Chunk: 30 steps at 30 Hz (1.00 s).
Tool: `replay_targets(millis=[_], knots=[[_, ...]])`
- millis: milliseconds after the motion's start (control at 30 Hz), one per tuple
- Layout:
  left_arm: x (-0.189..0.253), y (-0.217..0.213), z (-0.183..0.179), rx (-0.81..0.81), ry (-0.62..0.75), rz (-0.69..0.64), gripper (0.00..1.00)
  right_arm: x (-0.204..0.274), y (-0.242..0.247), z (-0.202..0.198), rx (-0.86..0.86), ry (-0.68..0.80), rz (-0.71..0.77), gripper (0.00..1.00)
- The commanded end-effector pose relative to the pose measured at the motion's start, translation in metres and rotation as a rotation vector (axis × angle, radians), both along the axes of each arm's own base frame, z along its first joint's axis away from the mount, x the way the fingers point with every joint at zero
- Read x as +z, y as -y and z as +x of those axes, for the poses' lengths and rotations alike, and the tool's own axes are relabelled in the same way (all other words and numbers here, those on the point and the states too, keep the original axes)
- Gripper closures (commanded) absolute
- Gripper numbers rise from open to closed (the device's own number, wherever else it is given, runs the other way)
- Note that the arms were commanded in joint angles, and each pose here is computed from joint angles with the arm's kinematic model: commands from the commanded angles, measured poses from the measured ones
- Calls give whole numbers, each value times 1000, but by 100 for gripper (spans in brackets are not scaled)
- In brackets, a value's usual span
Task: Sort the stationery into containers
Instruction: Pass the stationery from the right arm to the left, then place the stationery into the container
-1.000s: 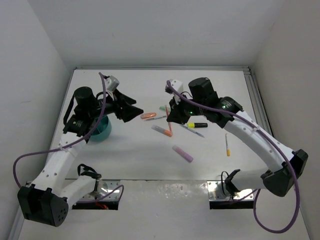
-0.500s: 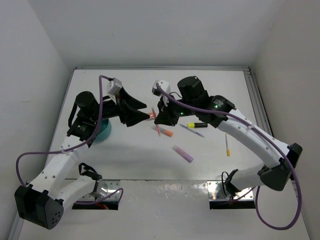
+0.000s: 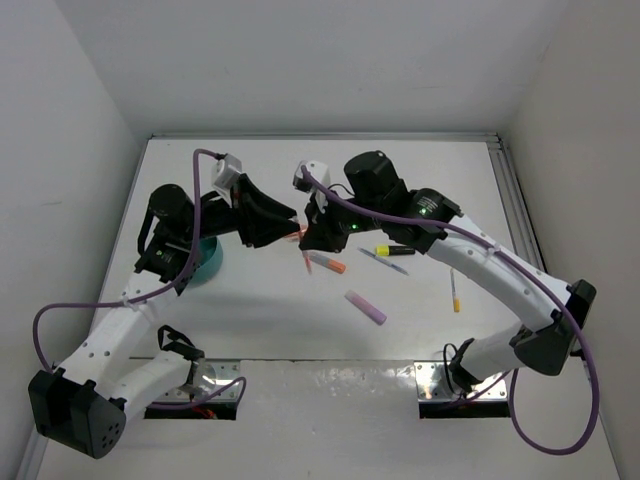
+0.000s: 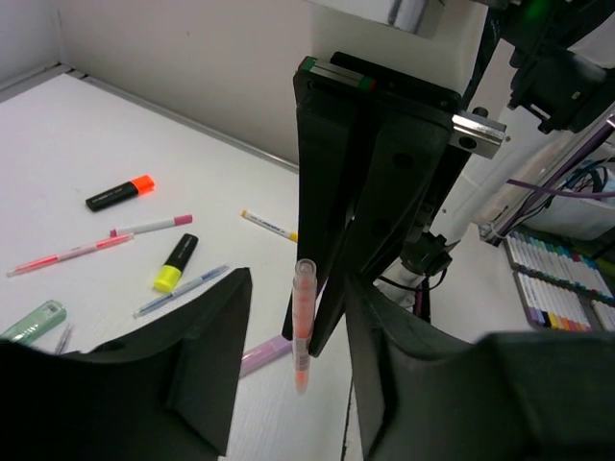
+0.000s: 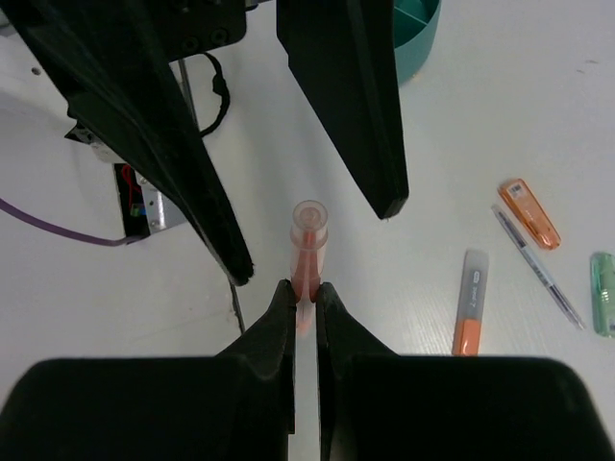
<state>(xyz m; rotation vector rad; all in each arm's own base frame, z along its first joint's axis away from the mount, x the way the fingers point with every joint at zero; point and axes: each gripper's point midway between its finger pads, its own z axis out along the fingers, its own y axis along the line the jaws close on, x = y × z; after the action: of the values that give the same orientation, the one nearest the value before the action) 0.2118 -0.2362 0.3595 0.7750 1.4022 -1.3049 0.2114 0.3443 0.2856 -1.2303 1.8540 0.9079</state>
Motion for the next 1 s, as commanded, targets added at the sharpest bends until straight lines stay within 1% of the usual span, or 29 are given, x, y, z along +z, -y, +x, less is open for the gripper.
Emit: replay_targets(millis=[0, 67, 200, 233, 300, 333, 367, 400, 433, 467, 500, 533, 567, 600, 633, 667, 700, 733, 767, 800, 833, 867, 900, 933, 967], knots=[[12, 3, -6, -18, 54, -27, 53, 26, -15, 0, 29, 48, 66, 100], [14, 2, -6, -18, 54, -31, 58, 29, -18, -2, 37, 51, 71, 100], [13, 3, -9, -27, 53, -31, 62, 33, -25, -4, 49, 58, 80, 100], [14, 3, -9, -26, 54, -32, 64, 32, -26, -3, 51, 60, 78, 100], [12, 3, -10, -28, 49, -33, 73, 34, -28, -4, 53, 65, 81, 100], [12, 3, -10, -25, 48, -33, 87, 34, -29, -3, 53, 67, 81, 100], [10, 2, -10, -20, 39, -29, 95, 35, -30, -2, 50, 72, 82, 100], [9, 1, -9, -12, 36, -26, 100, 36, -30, -1, 45, 77, 82, 100], [8, -1, -6, 6, 31, -23, 100, 35, -28, 2, 26, 82, 74, 100], [7, -2, -6, 14, 32, -17, 100, 36, -27, 4, 15, 91, 75, 98], [4, -6, -2, 39, 27, 2, 100, 35, -25, 7, -4, 94, 68, 88], [3, -10, 6, 80, 21, 13, 100, 34, -22, 9, -21, 96, 60, 56], [3, -14, 9, 103, 24, 30, 100, 35, -18, 15, -53, 111, 53, 40], [2, -23, 16, 148, 52, 74, 100, 35, -12, 18, -75, 117, 49, 28], [2, -30, 23, 199, 68, 100, 100, 34, -1, 26, -114, 116, 41, 19], [-2, -38, 28, 247, 69, 134, 100, 35, 6, 31, -144, 118, 38, 17], [-3, -57, 40, 354, 100, 184, 100, 33, 24, 43, -205, 116, 24, 16], [-5, -69, 47, 422, 115, 214, 100, 31, 34, 48, -244, 99, 22, 15], [-7, -87, 54, 517, 141, 258, 100, 27, 56, 62, -314, 81, 15, 15], [-11, -114, 73, 698, 133, 300, 100, 20, 68, 65, -359, 40, 3, 15], [-16, -132, 80, 797, 126, 332, 100, 15, 79, 69, -389, 19, -4, 15], [-19, -153, 88, 895, 145, 380, 100, -2, 104, 79, -465, -25, -39, 16], [-28, -177, 97, 1017, 119, 426, 100, -5, 117, 82, -511, -47, -36, 16], [-30, -195, 102, 1084, 165, 484, 100, -21, 141, 89, -580, -86, -60, 17], [-31, -213, 105, 1174, 164, 505, 100, -26, 152, 88, -609, -108, -65, 17]])
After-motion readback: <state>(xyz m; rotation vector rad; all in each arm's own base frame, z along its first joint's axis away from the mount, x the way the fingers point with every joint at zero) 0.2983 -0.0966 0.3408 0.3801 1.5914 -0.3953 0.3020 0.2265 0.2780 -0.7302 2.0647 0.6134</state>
